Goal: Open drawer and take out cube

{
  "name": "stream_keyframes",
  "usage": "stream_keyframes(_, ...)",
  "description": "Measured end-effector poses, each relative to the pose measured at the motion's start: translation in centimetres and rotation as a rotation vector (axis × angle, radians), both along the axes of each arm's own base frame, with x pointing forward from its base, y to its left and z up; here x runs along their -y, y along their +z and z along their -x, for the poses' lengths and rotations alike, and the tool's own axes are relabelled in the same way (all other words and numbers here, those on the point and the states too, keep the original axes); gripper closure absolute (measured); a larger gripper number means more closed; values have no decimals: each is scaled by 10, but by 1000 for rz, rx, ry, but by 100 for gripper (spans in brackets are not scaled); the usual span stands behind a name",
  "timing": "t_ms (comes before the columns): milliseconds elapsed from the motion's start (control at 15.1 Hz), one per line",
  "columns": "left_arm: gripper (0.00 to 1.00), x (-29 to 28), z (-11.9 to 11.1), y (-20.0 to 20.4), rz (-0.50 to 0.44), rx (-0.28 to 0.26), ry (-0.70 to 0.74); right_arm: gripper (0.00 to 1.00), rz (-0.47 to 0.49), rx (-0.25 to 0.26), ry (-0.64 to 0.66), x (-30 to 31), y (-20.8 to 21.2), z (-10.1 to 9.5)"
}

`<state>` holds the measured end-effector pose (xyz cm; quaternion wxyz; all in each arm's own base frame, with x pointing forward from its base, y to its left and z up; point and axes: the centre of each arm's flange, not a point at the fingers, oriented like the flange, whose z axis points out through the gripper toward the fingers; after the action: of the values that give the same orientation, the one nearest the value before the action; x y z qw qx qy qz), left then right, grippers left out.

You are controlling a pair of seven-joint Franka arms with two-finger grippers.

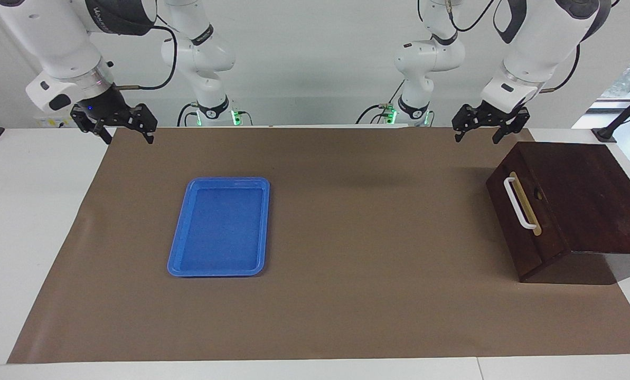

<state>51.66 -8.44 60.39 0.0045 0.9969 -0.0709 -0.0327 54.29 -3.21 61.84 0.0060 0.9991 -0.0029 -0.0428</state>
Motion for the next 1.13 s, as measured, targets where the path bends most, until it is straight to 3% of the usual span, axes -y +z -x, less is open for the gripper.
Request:
stream_keyframes(398, 0, 1, 1, -2, -13, -1, -4, 0, 0, 0, 0, 0, 0, 0)
stream_keyframes(729, 0, 17, 2, -23, -165, 15, -34, 0, 0, 0, 0, 0, 0, 0)
stream_keyframes(928, 0, 13, -9, -52, -252, 65, -68, 0, 0, 0, 0, 0, 0, 0)
stream_keyframes(1127, 0, 8, -30, -100, -387, 76, -79, 0, 0, 0, 0, 0, 0, 0)
